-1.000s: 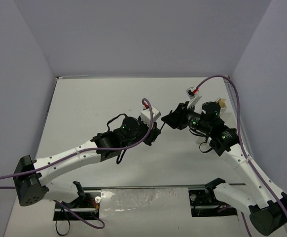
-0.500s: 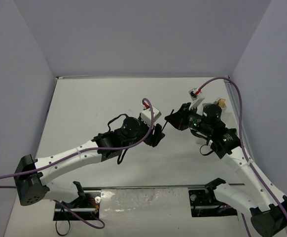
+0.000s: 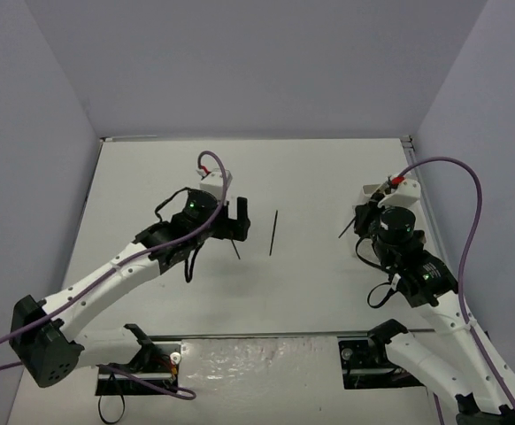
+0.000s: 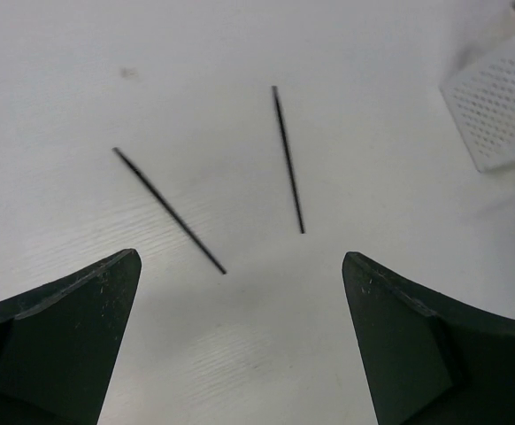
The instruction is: Organize the makeup
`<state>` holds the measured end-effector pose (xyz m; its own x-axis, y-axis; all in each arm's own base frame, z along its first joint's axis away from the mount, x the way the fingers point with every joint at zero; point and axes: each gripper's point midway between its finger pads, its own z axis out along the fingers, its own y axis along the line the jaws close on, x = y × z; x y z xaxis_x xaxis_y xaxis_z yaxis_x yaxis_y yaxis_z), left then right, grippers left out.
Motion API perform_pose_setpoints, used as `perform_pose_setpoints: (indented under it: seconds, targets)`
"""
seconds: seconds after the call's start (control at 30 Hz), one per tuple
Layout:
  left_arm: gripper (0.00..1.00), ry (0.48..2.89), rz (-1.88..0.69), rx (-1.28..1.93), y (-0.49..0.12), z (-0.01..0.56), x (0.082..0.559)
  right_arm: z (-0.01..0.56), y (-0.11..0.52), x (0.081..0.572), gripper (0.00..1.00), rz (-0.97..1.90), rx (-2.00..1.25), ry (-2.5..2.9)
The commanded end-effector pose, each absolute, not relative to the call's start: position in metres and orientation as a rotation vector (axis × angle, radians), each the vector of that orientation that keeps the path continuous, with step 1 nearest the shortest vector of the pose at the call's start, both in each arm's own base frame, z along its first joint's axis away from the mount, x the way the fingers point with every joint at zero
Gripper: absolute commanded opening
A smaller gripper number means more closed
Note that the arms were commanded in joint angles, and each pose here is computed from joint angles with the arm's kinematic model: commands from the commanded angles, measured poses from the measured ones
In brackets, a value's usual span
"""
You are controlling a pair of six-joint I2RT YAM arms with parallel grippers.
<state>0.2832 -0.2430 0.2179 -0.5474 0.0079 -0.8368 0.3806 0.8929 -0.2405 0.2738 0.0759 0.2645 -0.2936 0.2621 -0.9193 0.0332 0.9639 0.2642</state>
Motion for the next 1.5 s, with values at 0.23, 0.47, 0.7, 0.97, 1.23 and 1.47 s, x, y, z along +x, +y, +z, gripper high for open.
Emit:
perform_pose_setpoints:
  seconds: [0.23, 0.47, 0.7, 0.97, 1.23, 1.47]
  targets:
    - [0.97, 2.225, -0.331, -0.12, -0.104, 0.227, 0.292, 0.282, -0.041, 0.242, 0.0, -0.356, 0.65, 1.656]
    - [0.97, 2.265, -0.301, -0.159, -0.079, 0.208, 0.295, 0.279, -0.054, 0.241, 0.0, -0.466, 0.724, 1.6]
    - [0.97, 2.294, -0.33, -0.172, -0.08, 0.194, 0.292, 0.266, -0.05, 0.255, 0.0, -0.475, 0.734, 1.573]
    - [0.97, 2.295, -0.327, -0.179, -0.078, 0.193, 0.291, 0.235, -0.055, 0.273, 0.0, -0.464, 0.739, 1.606]
    - [0.97, 2.3, -0.342, -0.188, -0.077, 0.191, 0.291, 0.204, -0.057, 0.278, 0.0, -0.397, 0.74, 1.655]
    - [0.97, 2.302, -0.348, -0.194, -0.077, 0.19, 0.291, 0.194, -0.053, 0.277, 0.35, -0.365, 0.723, 1.68]
